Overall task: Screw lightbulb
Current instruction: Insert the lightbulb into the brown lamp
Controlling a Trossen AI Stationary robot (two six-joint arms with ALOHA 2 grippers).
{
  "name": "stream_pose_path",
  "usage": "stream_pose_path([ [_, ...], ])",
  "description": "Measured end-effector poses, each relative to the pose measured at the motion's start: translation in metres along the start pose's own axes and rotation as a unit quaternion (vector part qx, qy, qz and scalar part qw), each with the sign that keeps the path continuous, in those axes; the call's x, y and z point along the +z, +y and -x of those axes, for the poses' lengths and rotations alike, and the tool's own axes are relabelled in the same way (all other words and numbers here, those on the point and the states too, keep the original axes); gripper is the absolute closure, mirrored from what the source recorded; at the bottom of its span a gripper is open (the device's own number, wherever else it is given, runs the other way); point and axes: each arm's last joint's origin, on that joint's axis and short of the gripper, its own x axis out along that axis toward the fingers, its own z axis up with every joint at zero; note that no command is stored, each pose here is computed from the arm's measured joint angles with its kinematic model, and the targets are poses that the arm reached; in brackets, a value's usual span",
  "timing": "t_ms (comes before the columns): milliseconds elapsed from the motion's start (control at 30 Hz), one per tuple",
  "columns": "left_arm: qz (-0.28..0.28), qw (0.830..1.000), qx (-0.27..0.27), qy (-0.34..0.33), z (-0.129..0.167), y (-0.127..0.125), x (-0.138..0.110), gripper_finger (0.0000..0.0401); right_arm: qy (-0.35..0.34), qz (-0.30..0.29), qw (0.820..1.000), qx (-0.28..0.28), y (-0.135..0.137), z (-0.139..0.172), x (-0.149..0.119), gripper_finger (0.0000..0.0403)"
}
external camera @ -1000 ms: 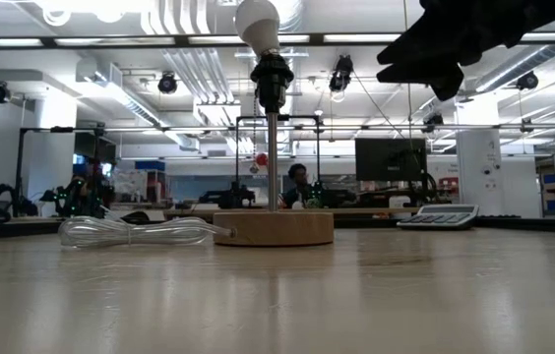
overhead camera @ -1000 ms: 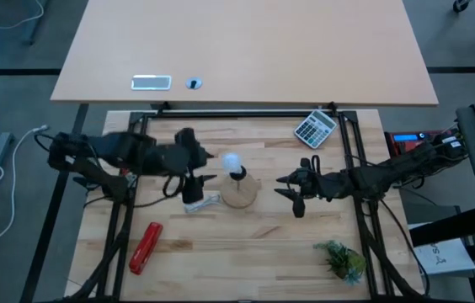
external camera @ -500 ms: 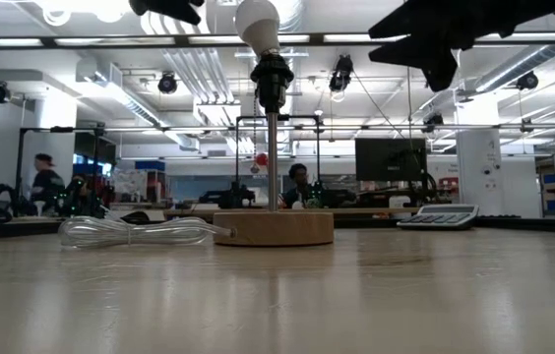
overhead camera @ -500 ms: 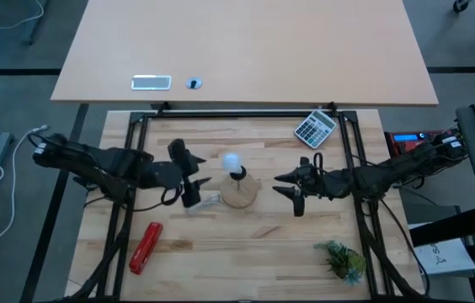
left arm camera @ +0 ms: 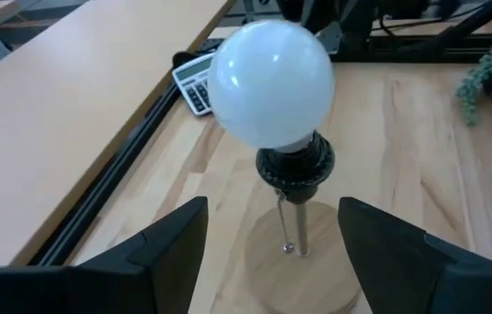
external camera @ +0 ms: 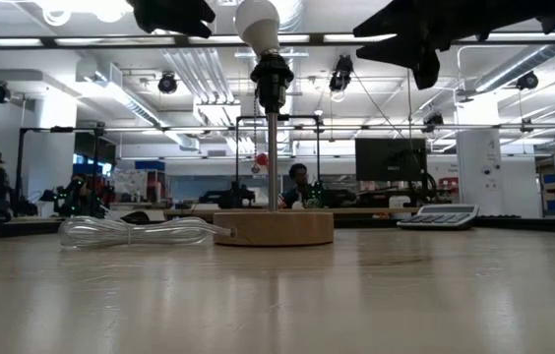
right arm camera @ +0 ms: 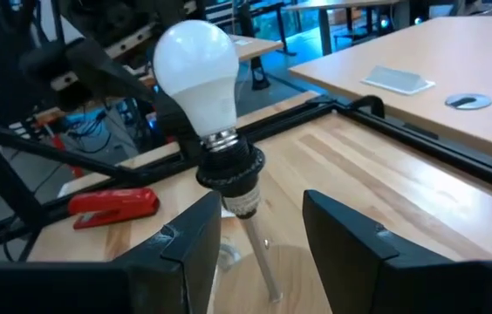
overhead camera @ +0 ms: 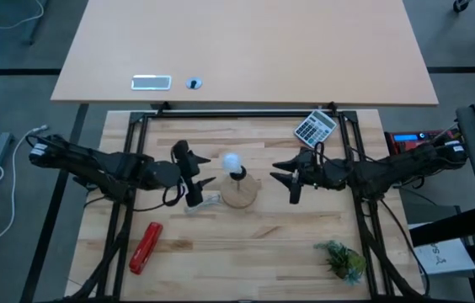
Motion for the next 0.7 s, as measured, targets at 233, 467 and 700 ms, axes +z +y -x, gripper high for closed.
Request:
stream_pose_path([
  [233,0.009,1.000,-0.001,-0.005,-0.005,-0.002,-0.007,0.0156,0.017,0.007,1.000,-0.007,0.000,-0.010,-0.007,0.0240],
  [467,0.017,1.000,0.000,0.003,-0.011,-0.006,-0.010,0.0157,0.032,0.015,0.999,-0.025,-0.003,-0.027,-0.022,0.0238],
  [700,0.018,1.000,0.000,0.006,-0.017,-0.009,-0.011,0.0159,0.019,0.039,0.999,-0.027,-0.001,-0.040,-0.019,0.0238],
])
